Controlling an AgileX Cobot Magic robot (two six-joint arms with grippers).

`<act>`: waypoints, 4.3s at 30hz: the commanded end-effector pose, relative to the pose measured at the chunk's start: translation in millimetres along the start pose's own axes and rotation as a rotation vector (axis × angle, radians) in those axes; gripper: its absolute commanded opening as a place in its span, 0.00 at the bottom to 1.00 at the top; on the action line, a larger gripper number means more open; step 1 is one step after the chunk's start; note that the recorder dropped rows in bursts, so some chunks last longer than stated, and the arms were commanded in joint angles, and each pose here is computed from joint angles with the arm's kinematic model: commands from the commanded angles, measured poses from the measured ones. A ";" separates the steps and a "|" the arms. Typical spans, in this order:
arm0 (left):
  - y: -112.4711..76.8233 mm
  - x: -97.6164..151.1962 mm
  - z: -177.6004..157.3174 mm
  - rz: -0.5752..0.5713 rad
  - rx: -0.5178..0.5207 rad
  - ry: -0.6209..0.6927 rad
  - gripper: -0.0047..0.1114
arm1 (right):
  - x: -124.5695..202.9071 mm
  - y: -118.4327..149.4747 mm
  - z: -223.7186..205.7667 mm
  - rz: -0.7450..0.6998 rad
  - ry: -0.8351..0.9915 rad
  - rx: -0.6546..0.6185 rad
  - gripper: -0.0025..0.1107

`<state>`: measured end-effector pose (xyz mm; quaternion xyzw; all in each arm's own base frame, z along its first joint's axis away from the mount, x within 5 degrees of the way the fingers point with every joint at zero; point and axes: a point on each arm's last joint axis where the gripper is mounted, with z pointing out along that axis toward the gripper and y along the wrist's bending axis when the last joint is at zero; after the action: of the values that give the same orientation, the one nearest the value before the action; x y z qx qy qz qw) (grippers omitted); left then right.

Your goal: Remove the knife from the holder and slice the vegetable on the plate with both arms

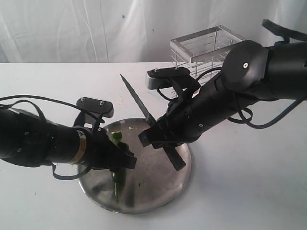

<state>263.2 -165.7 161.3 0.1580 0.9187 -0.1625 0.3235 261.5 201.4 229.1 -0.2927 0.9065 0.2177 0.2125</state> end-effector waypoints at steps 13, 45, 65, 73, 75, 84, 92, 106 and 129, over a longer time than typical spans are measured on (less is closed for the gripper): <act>-3.4 11.7 21.0 0.229 0.026 0.084 0.05 | -1.5 3.9 -19.8 -0.061 -0.032 0.003 0.02; -14.5 2.6 16.2 0.355 0.126 0.055 0.58 | 36.8 -21.1 -3.6 -0.198 0.441 0.215 0.02; -18.7 -17.4 -13.0 0.341 0.110 -0.058 0.58 | 21.6 -22.5 21.8 -0.279 0.436 0.192 0.02; -16.3 -20.0 -15.4 0.316 0.077 -0.072 0.58 | 21.1 -12.7 42.0 -0.323 0.473 0.169 0.02; -14.8 -20.5 -15.3 0.315 0.060 -0.076 0.58 | 18.1 -13.9 46.4 -0.326 0.473 0.172 0.02; -11.8 -21.6 -15.2 0.290 0.027 -0.082 0.58 | 8.1 -15.1 53.9 -0.327 0.452 0.177 0.02; -11.8 -21.6 -15.2 0.290 0.026 -0.082 0.58 | 7.0 -18.9 57.3 -0.329 0.452 0.209 0.02; -0.4 -30.6 -16.8 0.163 -0.109 -0.131 0.58 | 6.5 -19.3 59.1 -0.329 0.454 0.209 0.02; 44.0 -57.3 11.2 -0.089 0.075 -0.094 0.04 | 7.0 -19.3 58.9 -0.328 0.460 0.208 0.02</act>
<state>325.8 -139.7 182.2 0.1148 0.9040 -0.2111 0.3537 282.0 214.7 169.9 -0.4517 0.8901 0.0172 0.0588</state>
